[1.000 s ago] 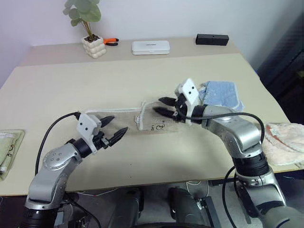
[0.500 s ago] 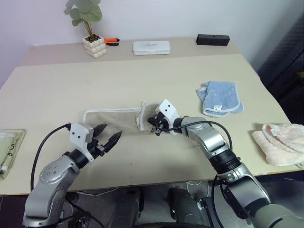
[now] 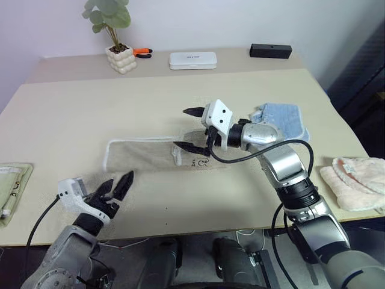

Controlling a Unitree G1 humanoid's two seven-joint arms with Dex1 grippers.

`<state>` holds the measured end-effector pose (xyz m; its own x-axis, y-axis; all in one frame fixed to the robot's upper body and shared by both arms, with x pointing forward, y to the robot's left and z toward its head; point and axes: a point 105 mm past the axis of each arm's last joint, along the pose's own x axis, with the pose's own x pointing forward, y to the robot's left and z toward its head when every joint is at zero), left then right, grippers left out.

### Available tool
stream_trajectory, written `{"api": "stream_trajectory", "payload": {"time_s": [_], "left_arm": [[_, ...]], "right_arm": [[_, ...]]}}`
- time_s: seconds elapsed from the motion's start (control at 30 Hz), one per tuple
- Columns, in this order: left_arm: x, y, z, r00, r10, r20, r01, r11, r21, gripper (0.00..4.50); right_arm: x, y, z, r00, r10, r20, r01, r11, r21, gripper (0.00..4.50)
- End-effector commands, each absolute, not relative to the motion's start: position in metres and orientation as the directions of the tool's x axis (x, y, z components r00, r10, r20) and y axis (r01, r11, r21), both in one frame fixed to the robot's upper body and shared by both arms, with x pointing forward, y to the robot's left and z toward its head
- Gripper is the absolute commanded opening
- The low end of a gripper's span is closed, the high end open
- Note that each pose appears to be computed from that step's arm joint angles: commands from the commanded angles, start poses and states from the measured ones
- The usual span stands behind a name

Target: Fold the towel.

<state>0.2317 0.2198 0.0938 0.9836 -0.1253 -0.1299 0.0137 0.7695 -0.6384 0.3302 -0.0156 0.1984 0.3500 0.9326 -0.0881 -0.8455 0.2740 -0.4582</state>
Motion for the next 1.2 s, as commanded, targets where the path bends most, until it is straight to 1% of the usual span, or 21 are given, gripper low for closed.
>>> {"api": "stream_trajectory", "payload": {"time_s": [0.03,0.13,0.27,0.3,0.37,0.53,0.57,0.6,0.7,0.73,0.83,0.9,0.97,1.03,1.07,1.1,1.2], "left_arm": [[0.243,0.236,0.093,0.986,-0.015,-0.165,-0.114,0.661,-0.741,4.5],[0.257,0.246,0.093,0.982,0.049,-0.185,-0.18,0.555,-0.812,4.5],[0.275,0.248,0.091,0.974,0.061,-0.218,-0.218,0.507,-0.834,4.5],[0.279,0.248,0.091,0.973,0.062,-0.221,-0.222,0.499,-0.838,4.26],[0.285,0.247,0.092,0.973,0.054,-0.222,-0.22,0.491,-0.843,3.62],[0.29,0.244,0.096,0.978,0.035,-0.205,-0.196,0.494,-0.847,1.06],[0.291,0.247,0.099,0.98,0.045,-0.192,-0.189,0.497,-0.847,0.51],[0.291,0.252,0.106,0.984,0.067,-0.162,-0.174,0.51,-0.842,0.1],[0.287,0.28,0.133,0.984,0.175,-0.034,-0.125,0.541,-0.832,0.04],[0.283,0.293,0.146,0.979,0.205,0.012,-0.114,0.594,-0.796,0.04],[0.275,0.311,0.17,0.97,0.223,0.095,-0.091,0.7,-0.708,0.04],[0.272,0.316,0.185,0.968,0.208,0.141,-0.069,0.759,-0.647,0.04],[0.273,0.31,0.198,0.974,0.145,0.173,-0.025,0.832,-0.554,0.04],[0.277,0.291,0.21,0.979,0.029,0.2,0.065,0.891,-0.45,0.04],[0.278,0.284,0.213,0.979,-0.009,0.206,0.097,0.901,-0.423,0.04],[0.28,0.263,0.219,0.968,-0.117,0.22,0.194,0.907,-0.374,0.04],[0.28,0.218,0.223,0.915,-0.344,0.21,0.392,0.882,-0.261,0.04]], "right_arm": [[0.316,-0.006,0.205,0.295,0.954,-0.051,-0.841,0.234,-0.487,4.47],[0.315,-0.005,0.203,0.293,0.954,-0.056,-0.841,0.23,-0.489,4.47],[0.312,-0.005,0.197,0.292,0.954,-0.073,-0.84,0.218,-0.497,4.47],[0.311,-0.005,0.196,0.291,0.954,-0.08,-0.839,0.214,-0.5,4.49],[0.309,-0.006,0.193,0.29,0.953,-0.086,-0.84,0.21,-0.501,4.5],[0.306,-0.007,0.191,0.296,0.951,-0.09,-0.839,0.213,-0.5,4.5],[0.306,-0.007,0.19,0.298,0.95,-0.093,-0.839,0.214,-0.501,4.5],[0.305,-0.007,0.189,0.299,0.949,-0.095,-0.838,0.214,-0.501,4.5],[0.304,-0.009,0.188,0.306,0.947,-0.099,-0.838,0.219,-0.499,4.5],[0.304,-0.011,0.187,0.309,0.945,-0.101,-0.839,0.221,-0.498,4.5],[0.304,-0.013,0.186,0.315,0.943,-0.108,-0.839,0.223,-0.495,4.5],[0.304,-0.014,0.185,0.317,0.942,-0.113,-0.84,0.223,-0.495,4.5],[0.305,-0.014,0.184,0.319,0.941,-0.114,-0.839,0.225,-0.495,4.5],[0.306,-0.013,0.184,0.32,0.94,-0.115,-0.839,0.225,-0.496,4.5],[0.306,-0.013,0.183,0.321,0.94,-0.115,-0.839,0.226,-0.496,4.5],[0.307,-0.013,0.183,0.322,0.94,-0.115,-0.838,0.227,-0.496,4.5],[0.308,-0.013,0.182,0.327,0.938,-0.116,-0.837,0.23,-0.496,4.5]]}}
